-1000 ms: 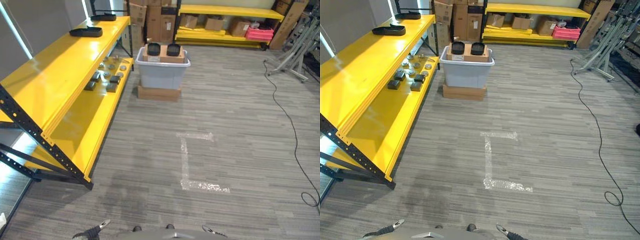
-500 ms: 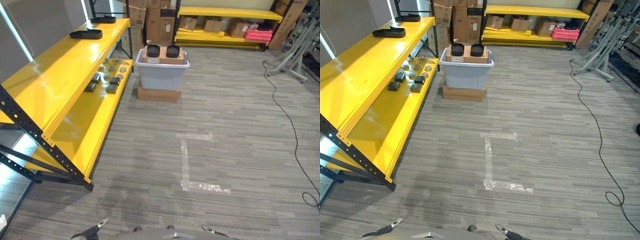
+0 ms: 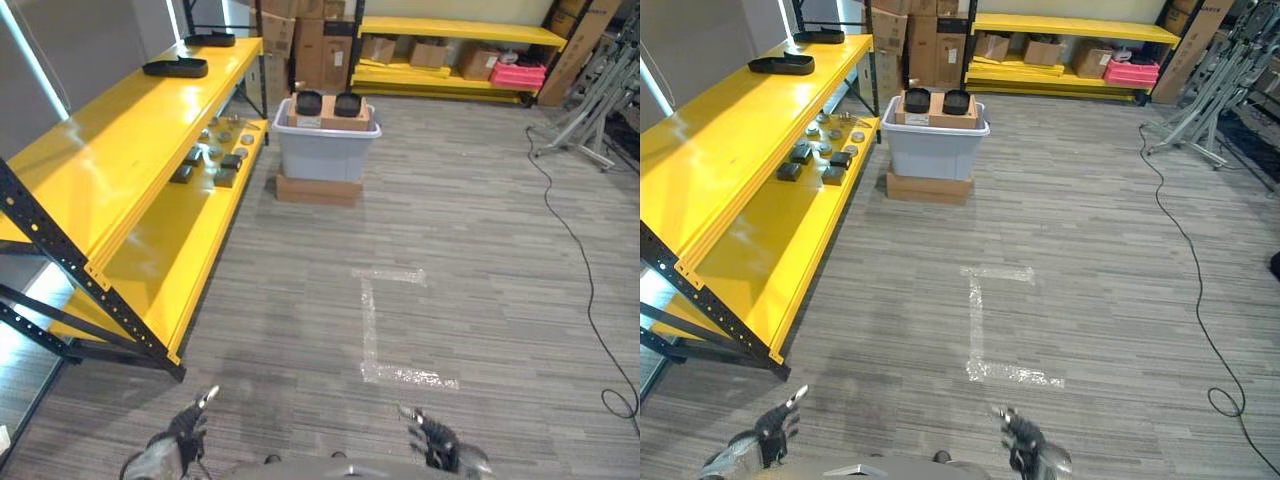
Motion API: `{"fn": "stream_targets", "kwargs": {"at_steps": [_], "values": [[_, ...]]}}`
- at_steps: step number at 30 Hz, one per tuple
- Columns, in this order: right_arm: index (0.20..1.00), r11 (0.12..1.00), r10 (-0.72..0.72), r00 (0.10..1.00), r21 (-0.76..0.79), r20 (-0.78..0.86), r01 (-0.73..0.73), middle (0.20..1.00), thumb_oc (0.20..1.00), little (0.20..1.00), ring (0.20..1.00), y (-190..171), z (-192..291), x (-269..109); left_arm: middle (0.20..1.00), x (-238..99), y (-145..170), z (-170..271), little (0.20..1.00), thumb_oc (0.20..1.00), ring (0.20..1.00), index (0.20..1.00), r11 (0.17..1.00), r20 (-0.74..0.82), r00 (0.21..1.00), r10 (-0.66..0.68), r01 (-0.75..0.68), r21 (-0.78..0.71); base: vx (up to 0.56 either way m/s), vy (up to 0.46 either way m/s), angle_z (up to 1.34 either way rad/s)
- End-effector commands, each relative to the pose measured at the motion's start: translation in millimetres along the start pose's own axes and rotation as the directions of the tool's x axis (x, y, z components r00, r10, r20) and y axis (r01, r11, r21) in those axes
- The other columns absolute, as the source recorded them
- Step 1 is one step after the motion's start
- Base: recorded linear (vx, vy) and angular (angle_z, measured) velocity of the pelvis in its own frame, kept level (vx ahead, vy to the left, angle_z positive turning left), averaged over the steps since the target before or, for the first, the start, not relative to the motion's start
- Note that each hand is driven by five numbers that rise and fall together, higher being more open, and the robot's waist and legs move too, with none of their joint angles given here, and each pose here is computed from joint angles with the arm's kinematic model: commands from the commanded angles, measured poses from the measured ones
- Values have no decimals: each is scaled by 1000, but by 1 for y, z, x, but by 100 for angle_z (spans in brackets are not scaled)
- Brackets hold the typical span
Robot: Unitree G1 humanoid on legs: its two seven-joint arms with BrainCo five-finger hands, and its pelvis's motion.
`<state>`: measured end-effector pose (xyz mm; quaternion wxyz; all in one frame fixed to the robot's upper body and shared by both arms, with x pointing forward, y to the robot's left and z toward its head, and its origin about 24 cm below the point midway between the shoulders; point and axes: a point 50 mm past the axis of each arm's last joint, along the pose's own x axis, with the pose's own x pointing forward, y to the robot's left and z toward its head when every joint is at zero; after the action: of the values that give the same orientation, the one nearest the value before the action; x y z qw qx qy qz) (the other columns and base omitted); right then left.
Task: Move parts from the plastic box to the shelf.
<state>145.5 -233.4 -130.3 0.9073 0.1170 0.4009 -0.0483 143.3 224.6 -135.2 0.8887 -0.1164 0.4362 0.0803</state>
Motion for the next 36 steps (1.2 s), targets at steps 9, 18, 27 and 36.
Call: {"fn": "stream_targets", "kwargs": {"at_steps": [9, 18, 27, 36], "values": [[1000, 993, 30, 968, -120, 250, 1, 1000, 1000, 1000, 1000, 3, 73, 12, 1000, 9, 0, 31, 1000, 1000, 1000, 1000, 997, 64, 998, 3, -9, 82, 42, 96, 1], [1000, 992, -19, 994, -118, 105, 32, 1000, 1000, 1000, 1000, -2, 36, 10, 1000, 3, 13, 3, 1000, 1000, 1000, 1000, 985, -39, 998, 54, -46, 167, 105, 42, -4], [1000, 995, -52, 998, -82, -47, 48, 1000, 1000, 1000, 1000, -16, -1, 0, 1000, -4, 29, -21, 1000, 1000, 1000, 1000, 988, -141, 978, 155, -152, 34, 250, -197, 15], [1000, 989, -136, 979, -70, -151, 127, 1000, 1000, 1000, 1000, -37, -18, -10, 1000, -13, 26, -54, 1000, 1000, 1000, 1000, 974, -246, 958, 148, -185, -132, 191, -210, 8]]}}
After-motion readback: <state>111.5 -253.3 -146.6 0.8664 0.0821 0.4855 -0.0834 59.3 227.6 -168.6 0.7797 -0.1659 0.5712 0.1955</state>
